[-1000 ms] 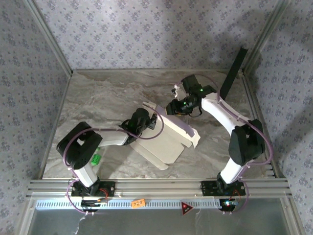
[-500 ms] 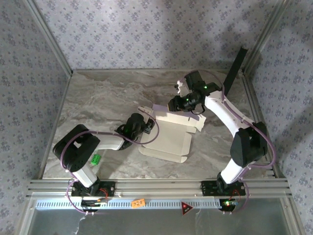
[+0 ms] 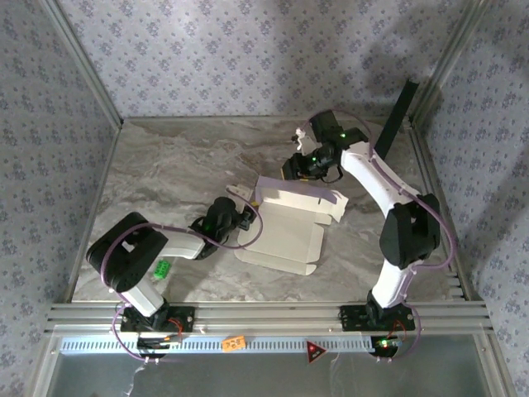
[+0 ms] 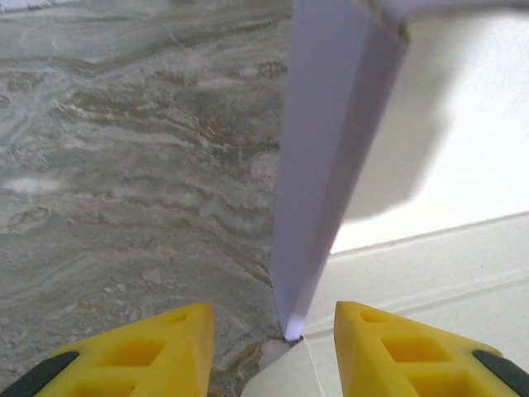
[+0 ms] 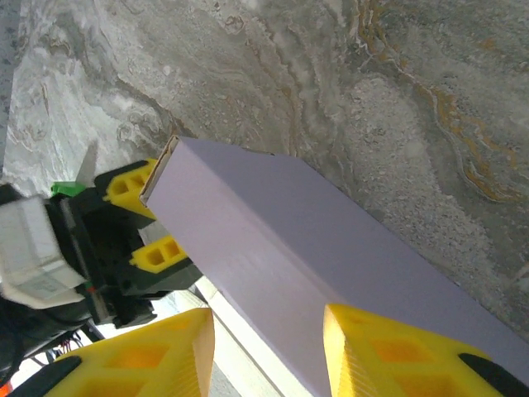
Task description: Fold the paper box
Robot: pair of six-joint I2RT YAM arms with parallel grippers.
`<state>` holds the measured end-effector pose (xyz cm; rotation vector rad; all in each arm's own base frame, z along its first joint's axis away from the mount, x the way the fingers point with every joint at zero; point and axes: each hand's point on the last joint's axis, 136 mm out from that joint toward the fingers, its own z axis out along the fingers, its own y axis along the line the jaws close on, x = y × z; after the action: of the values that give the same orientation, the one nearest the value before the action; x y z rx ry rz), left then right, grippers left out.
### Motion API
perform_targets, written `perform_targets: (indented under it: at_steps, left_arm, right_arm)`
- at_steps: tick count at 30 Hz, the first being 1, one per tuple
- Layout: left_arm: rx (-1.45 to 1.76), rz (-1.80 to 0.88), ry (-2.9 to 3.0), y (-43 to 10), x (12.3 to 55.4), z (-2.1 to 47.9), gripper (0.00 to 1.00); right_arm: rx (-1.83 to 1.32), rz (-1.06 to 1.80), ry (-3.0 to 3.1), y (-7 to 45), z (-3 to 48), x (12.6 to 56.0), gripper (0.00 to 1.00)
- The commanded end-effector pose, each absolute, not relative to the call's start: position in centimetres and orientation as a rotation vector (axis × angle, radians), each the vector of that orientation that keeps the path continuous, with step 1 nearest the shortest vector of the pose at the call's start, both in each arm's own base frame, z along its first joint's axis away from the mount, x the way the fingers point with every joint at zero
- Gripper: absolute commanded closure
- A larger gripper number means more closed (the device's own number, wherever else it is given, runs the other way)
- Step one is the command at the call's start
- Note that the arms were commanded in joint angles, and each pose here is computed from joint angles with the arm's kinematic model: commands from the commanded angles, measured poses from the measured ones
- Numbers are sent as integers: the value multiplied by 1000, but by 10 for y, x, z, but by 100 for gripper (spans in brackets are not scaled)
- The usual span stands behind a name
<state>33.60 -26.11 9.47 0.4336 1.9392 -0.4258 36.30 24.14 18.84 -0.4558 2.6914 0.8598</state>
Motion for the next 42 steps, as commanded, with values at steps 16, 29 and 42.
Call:
perform_targets:
  at_steps: [16,29,42]
  left_arm:
    - [350,-589,1747,-274,381,156,71]
    - [404,-754,1705,-266,374,138,60]
    - [469,-869,1691,-292,372,128,49]
  right_arm:
    - [-484,975,2784,244,174,350,60]
    - [-377,908,2827,223,172,359,60]
    - [-312,895,2861,219,166,349,58]
